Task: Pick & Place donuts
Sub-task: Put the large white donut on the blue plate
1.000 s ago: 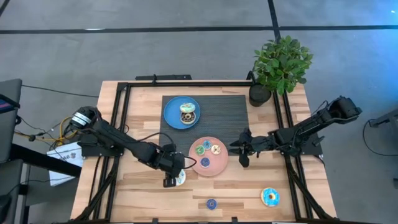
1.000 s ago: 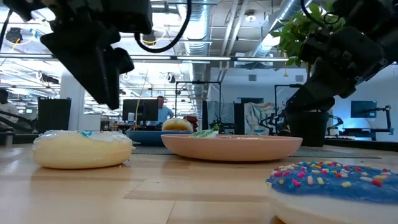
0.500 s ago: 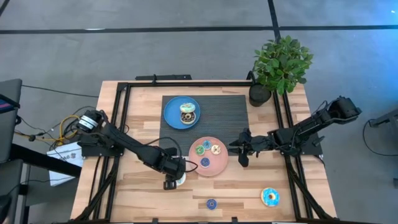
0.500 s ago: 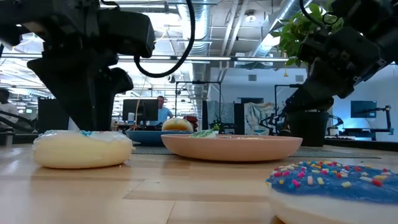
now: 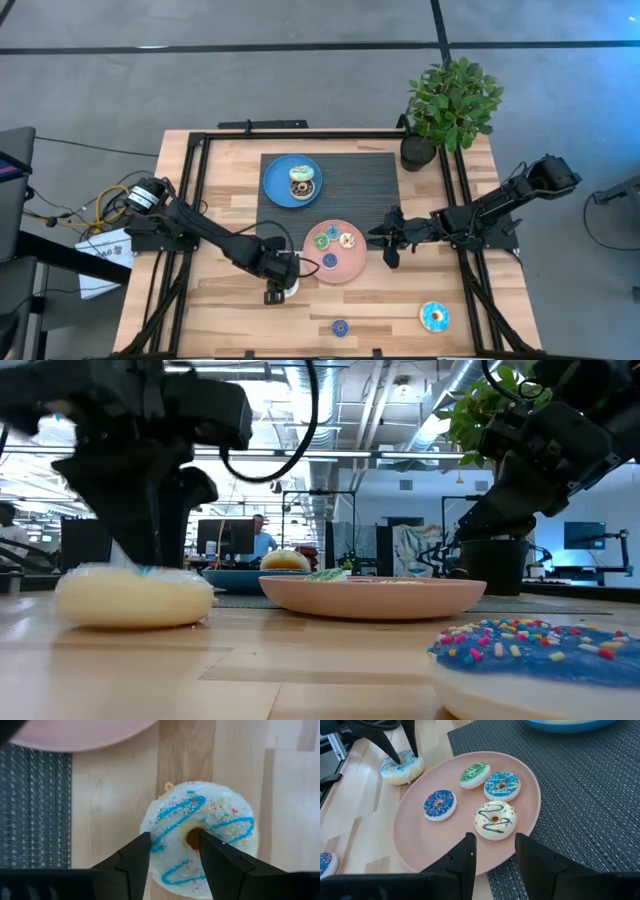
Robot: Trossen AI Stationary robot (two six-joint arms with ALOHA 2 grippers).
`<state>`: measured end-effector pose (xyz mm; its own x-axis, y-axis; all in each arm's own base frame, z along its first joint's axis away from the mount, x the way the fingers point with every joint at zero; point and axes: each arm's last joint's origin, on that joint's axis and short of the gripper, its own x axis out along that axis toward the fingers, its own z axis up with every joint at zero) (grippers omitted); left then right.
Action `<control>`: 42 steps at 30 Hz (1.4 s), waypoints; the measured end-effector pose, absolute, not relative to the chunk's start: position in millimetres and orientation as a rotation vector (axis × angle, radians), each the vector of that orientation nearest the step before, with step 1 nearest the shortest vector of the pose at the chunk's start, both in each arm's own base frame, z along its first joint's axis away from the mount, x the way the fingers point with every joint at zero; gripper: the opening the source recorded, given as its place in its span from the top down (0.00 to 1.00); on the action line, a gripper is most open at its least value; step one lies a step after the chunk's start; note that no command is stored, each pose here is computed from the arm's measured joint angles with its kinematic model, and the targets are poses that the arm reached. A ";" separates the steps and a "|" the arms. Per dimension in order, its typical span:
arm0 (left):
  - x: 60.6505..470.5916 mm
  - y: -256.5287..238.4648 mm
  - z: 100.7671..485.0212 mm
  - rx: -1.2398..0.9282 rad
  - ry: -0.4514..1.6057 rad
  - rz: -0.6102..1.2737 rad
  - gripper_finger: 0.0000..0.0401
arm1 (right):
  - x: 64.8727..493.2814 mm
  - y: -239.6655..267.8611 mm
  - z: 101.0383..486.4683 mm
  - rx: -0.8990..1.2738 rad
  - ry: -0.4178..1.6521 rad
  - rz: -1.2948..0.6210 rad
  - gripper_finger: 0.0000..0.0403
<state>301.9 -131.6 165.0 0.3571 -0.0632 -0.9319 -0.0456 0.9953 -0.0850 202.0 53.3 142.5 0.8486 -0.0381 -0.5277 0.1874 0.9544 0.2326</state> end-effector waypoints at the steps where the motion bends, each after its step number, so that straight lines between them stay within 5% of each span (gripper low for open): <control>1: 303.4 -131.9 168.0 -0.103 1.206 -0.011 0.60 | 202.0 53.3 142.5 0.283 0.546 -0.120 0.69; 12: 303.0 -132.0 175.1 -0.101 1.264 0.003 0.58 | 202.0 53.4 142.5 0.283 0.547 -0.119 0.69; 28: 304.8 -128.1 175.1 -0.093 1.255 0.021 0.35 | 201.9 53.4 142.5 0.282 0.547 -0.119 0.69; 42: 302.0 -127.5 155.9 -0.152 1.191 -0.011 0.34 | 201.9 53.4 142.5 0.282 0.547 -0.119 0.69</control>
